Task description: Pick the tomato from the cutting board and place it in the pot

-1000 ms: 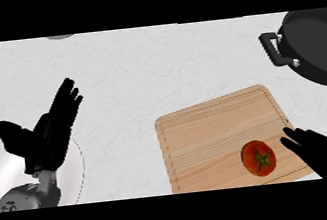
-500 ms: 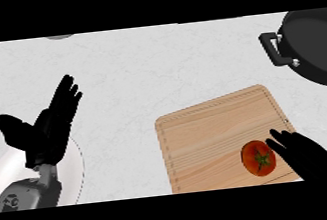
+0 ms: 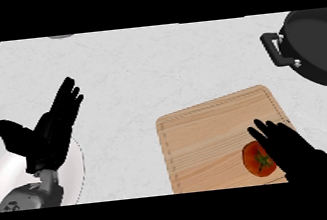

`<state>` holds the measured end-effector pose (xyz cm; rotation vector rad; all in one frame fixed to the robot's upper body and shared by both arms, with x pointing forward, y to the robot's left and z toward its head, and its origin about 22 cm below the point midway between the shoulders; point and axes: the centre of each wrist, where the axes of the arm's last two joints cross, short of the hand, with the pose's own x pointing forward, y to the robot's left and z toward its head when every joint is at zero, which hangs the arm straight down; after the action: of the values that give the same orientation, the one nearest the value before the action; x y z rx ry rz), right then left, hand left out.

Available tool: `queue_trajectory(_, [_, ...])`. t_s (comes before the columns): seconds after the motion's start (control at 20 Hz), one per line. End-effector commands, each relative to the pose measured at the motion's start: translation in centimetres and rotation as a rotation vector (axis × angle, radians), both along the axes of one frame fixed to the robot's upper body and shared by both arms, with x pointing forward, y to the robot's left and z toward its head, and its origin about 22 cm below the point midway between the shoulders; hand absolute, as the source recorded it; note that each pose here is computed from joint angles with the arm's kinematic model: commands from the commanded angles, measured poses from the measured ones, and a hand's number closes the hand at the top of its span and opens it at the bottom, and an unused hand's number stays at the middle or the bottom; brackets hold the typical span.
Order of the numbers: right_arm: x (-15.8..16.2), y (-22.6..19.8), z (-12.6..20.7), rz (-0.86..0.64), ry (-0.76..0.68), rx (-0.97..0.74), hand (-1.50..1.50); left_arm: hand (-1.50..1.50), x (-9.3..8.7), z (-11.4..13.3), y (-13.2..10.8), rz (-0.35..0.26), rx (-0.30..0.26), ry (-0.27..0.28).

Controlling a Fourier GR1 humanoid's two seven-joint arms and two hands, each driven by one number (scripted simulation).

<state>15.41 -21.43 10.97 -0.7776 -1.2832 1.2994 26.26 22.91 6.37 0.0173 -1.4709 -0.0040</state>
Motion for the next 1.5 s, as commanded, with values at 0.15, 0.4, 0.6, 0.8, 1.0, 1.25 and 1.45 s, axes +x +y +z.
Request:
queue_trajectory(0.15, [2.5,1.3,-2.4,-0.013,0.040,-0.100,-1.50,0.00,-0.3,0.1,1.5,-0.011,0.007,0.013])
queue_trajectory(0.4, [2.7,2.1,-3.2,-0.048,0.048,-0.160,-1.50,0.00,-0.2,-0.4,0.8,0.005,-0.002,-0.001])
queue_trajectory(0.6, [3.7,2.5,-3.7,-0.034,0.072,-0.177,-1.50,0.00,-1.0,0.1,-0.3,-0.011,0.007,0.002])
queue_trajectory(0.8, [4.1,-0.6,-4.9,-0.040,0.101,-0.167,-1.50,0.00,0.9,0.0,1.0,0.004,-0.001,0.004])
queue_trajectory(1.0, [3.2,0.8,-5.9,0.095,0.059,-0.072,1.50,0.00,-0.6,-0.9,0.7,-0.004,0.017,0.013])
queue_trajectory(1.25, [4.5,1.5,-5.8,0.114,-0.008,-0.083,1.50,0.00,0.2,0.8,1.3,0.014,0.001,0.001])
queue_trajectory(1.45, [3.2,1.6,-4.6,0.118,-0.026,-0.072,1.50,0.00,2.0,0.1,-1.0,0.012,0.002,-0.014])
